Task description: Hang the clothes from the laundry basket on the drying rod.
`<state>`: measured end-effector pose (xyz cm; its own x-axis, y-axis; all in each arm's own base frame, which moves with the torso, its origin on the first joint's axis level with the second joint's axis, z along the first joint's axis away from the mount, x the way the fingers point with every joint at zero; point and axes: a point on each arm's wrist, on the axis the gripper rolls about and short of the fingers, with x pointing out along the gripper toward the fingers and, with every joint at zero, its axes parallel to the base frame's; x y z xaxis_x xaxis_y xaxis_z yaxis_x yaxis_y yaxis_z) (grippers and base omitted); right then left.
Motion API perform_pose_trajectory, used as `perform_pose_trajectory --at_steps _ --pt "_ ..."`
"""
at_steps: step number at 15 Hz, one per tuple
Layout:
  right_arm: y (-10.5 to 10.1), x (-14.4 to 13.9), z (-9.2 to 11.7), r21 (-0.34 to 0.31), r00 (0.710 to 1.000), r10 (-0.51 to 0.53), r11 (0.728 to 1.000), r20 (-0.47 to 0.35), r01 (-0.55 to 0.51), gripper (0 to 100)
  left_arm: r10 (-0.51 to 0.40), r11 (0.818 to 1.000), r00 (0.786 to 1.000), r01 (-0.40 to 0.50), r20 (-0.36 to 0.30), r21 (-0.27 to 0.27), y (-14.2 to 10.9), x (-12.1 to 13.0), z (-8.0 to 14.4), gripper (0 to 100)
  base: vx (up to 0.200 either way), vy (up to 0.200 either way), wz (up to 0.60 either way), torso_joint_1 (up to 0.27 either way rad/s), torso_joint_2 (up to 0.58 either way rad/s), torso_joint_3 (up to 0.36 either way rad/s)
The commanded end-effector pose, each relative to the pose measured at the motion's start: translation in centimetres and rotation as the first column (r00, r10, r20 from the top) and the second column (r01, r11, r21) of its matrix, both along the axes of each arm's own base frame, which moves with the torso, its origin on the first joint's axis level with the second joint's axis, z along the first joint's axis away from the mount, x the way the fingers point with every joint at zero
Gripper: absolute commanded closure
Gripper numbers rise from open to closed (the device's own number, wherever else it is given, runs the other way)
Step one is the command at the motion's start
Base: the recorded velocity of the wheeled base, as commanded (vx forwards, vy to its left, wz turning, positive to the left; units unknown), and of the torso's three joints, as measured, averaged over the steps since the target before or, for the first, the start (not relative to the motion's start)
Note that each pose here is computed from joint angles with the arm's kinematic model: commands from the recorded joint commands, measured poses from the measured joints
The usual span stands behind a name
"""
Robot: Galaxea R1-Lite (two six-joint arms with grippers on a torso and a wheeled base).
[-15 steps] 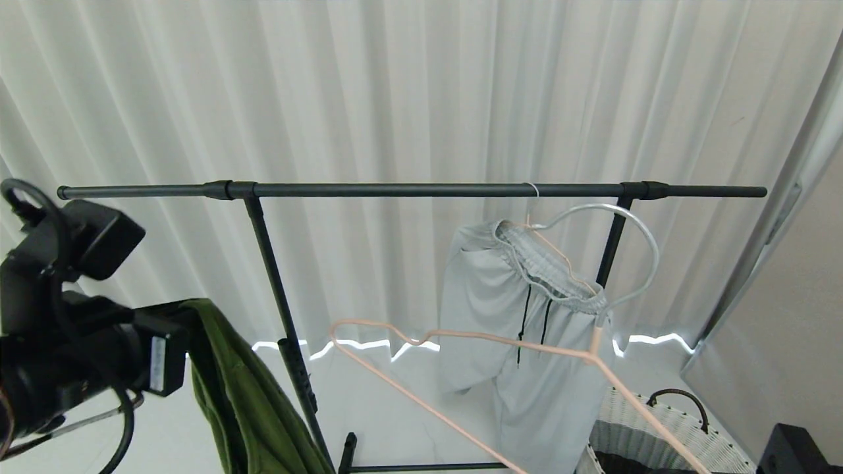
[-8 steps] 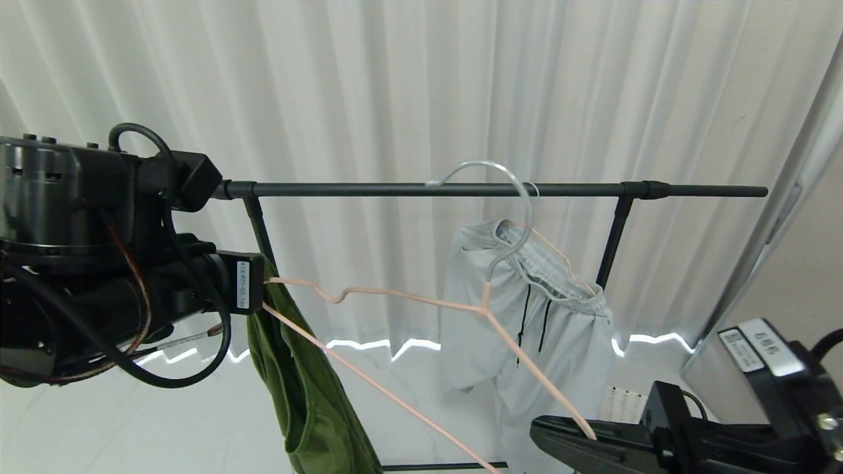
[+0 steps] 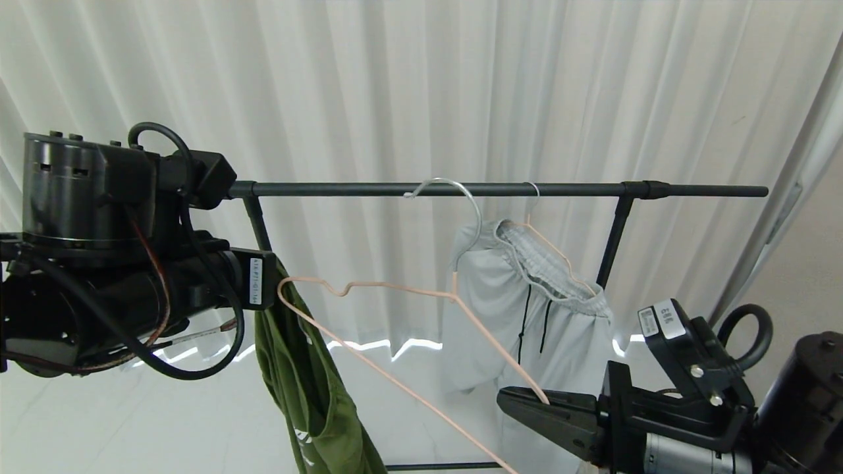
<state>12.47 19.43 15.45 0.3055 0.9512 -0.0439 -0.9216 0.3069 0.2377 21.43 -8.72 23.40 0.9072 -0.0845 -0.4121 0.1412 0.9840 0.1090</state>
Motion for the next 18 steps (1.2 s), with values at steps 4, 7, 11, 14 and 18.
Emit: perform_pose_trajectory --at_steps 4,7,11,14,18 --pt "0.2 0.8 0.3 0.015 1.0 -0.024 1.0 -0.004 0.024 100 -0.026 1.0 1.0 0.026 0.001 0.005 -0.7 -0.4 -0.1 100 0.0 0.0 0.0 0.0 0.0 0.0" --pt "0.7 1.1 -0.2 0.002 1.0 -0.023 1.0 -0.018 0.023 100 -0.036 0.999 0.999 0.036 0.004 0.014 -1.8 -1.0 -0.2 100 0.0 0.0 0.0 0.0 0.0 0.0" --pt "1.8 1.7 -1.2 0.014 1.0 -0.018 1.0 -0.011 0.018 100 -0.003 1.0 1.0 0.003 0.021 -0.012 -2.7 -1.6 0.0 100 0.0 0.0 0.0 0.0 0.0 0.0" --pt "3.1 2.5 -2.2 0.002 1.0 -0.013 1.0 -0.02 0.014 100 -0.041 0.997 0.999 0.043 0.021 -0.072 -4.1 -2.5 0.2 100 0.0 0.0 0.0 0.0 0.0 0.0" --pt "4.0 3.0 -2.3 0.007 1.0 -0.009 1.0 -0.017 0.009 100 -0.073 0.992 0.996 0.077 0.041 -0.096 -5.0 -3.3 0.8 100 0.0 0.0 0.0 0.0 0.0 0.0"
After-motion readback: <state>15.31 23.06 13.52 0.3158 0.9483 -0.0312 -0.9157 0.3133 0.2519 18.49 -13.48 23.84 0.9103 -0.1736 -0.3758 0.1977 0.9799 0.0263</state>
